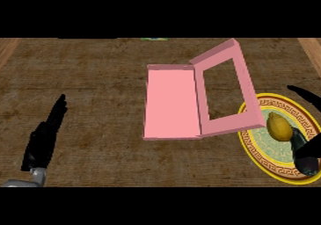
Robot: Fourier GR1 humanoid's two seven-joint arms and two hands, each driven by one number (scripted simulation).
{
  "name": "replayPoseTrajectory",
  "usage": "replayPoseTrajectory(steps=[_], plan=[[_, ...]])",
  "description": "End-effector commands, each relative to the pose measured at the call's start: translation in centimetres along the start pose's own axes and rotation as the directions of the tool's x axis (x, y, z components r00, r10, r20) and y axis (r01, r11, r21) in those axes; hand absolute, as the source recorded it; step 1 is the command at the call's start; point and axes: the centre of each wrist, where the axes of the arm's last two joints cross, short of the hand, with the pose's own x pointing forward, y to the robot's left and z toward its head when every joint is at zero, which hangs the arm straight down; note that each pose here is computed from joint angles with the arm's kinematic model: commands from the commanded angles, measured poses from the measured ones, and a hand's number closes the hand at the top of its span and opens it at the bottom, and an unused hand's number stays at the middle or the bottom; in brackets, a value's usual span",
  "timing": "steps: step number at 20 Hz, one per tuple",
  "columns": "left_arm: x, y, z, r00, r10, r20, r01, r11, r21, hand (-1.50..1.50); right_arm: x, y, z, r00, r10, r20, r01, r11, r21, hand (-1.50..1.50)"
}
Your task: Pick the lemon from the plate and place it in the cardboard box
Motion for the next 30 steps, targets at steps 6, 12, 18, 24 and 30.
replayPoseTrajectory(steps=[6,12,18,24,30], plan=[[0.3,0.4,0.3,1.000,-0.009,0.005,0.009,1.000,0.011,0.00,-2.0,3.2,0.3,0.996,0.048,-0.077,-0.045,0.998,0.034,-1.50],[-0.8,1.0,0.0,1.000,0.005,0.003,-0.005,1.000,-0.009,0.00,-2.2,3.9,0.0,0.998,0.028,-0.059,-0.027,0.999,0.018,-1.50],[0.6,0.1,1.6,1.000,-0.007,0.003,0.007,1.000,0.011,0.00,-1.0,3.7,-1.7,0.998,0.014,-0.063,-0.013,1.000,0.003,-1.50],[0.9,-0.6,1.4,1.000,-0.009,0.013,0.009,1.000,-0.004,0.00,-2.0,6.4,-1.1,0.999,0.008,-0.051,-0.007,1.000,0.013,-1.50],[-0.1,2.1,0.2,1.000,0.004,0.020,-0.004,1.000,0.003,0.00,0.3,3.8,-2.8,0.998,0.011,-0.065,-0.009,1.000,0.023,-1.50]])
